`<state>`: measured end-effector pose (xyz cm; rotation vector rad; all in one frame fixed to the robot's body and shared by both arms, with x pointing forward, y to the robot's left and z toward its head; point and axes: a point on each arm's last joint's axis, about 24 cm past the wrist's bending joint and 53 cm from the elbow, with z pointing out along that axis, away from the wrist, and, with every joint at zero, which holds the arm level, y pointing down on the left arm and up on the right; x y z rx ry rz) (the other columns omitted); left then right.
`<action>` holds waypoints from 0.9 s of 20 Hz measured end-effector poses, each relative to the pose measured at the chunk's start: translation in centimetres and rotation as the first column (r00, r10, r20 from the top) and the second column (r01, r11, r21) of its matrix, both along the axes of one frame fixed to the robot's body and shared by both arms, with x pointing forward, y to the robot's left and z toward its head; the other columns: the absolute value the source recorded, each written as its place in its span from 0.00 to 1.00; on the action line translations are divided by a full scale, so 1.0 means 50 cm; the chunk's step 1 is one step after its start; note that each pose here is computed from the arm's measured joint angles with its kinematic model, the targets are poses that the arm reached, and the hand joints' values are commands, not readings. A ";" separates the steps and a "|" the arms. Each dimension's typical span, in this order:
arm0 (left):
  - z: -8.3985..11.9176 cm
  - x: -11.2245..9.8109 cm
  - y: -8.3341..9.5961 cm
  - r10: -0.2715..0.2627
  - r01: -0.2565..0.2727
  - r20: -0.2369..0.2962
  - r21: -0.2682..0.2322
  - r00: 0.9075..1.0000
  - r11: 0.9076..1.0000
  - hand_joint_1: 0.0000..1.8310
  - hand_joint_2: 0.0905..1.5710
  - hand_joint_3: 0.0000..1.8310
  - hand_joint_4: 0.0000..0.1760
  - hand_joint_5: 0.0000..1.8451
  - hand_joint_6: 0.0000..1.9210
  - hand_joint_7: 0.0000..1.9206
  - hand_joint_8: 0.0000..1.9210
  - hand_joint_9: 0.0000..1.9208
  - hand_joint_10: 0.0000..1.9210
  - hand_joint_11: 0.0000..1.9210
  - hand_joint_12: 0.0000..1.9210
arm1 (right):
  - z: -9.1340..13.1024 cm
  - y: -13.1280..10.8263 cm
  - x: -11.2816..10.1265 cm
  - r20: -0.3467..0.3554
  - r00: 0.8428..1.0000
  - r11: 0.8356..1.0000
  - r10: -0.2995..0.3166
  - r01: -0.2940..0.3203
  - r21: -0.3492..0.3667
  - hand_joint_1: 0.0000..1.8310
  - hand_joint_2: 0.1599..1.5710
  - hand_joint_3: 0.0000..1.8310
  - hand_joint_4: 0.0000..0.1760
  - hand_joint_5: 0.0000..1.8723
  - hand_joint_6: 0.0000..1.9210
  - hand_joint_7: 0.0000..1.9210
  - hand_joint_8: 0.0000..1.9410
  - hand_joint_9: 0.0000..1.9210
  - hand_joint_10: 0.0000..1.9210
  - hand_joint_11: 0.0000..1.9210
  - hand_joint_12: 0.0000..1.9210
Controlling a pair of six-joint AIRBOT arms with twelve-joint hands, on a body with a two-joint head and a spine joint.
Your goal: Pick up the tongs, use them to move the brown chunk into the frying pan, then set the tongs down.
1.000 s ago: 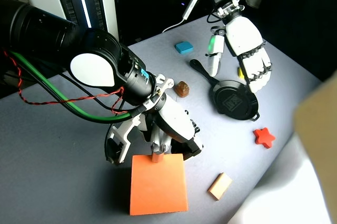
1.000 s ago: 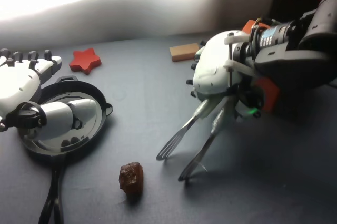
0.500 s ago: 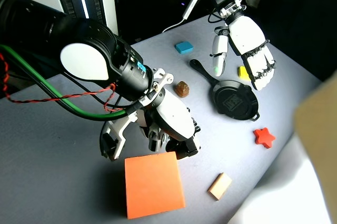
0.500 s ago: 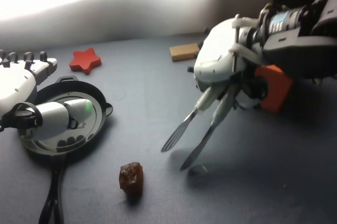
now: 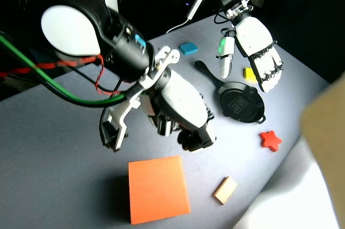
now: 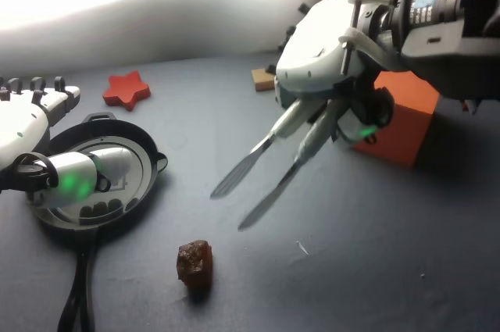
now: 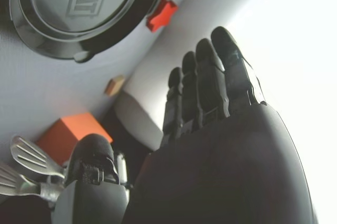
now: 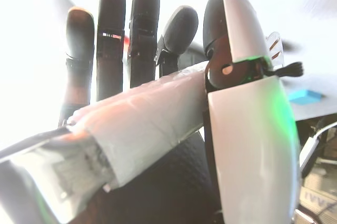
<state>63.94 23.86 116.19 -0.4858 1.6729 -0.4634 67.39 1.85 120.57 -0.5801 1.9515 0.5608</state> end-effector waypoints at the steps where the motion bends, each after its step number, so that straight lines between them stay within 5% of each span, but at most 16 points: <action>1: 0.000 0.000 0.001 0.002 -0.002 0.001 -0.005 1.000 1.000 0.00 0.72 0.00 0.00 0.07 0.00 0.09 0.00 0.10 0.00 0.00 0.30 | 0.010 -0.012 0.008 0.005 0.999 0.999 -0.042 0.042 0.027 0.60 0.75 0.00 0.00 0.42 0.66 0.53 0.01 0.36 0.36 0.16 0.84; 7: 0.000 0.011 0.024 0.024 -0.024 0.007 -0.002 1.000 1.000 0.00 0.71 0.00 0.00 0.06 0.00 0.09 0.00 0.10 0.00 0.00 0.31 | 0.001 -0.037 -0.028 -0.107 0.977 0.973 -0.184 0.196 0.117 0.60 0.75 0.00 0.00 0.41 0.67 0.52 0.00 0.33 0.39 0.14 0.85; 11: -0.011 0.011 0.037 0.037 -0.037 -0.005 -0.005 0.999 0.999 0.00 0.71 0.00 0.00 0.06 0.00 0.09 0.00 0.10 0.00 0.00 0.30 | -0.029 -0.061 -0.041 -0.208 0.935 0.940 -0.288 0.318 0.123 0.60 0.75 0.00 0.00 0.41 0.67 0.52 0.00 0.33 0.40 0.15 0.84; 18: -0.010 0.014 0.041 0.037 -0.037 -0.001 0.002 0.999 0.999 0.00 0.70 0.00 0.00 0.07 0.00 0.09 0.00 0.09 0.00 0.00 0.30 | -0.055 -0.039 -0.058 -0.257 0.913 0.929 -0.315 0.352 0.112 0.60 0.76 0.00 0.00 0.41 0.68 0.52 0.01 0.33 0.40 0.15 0.82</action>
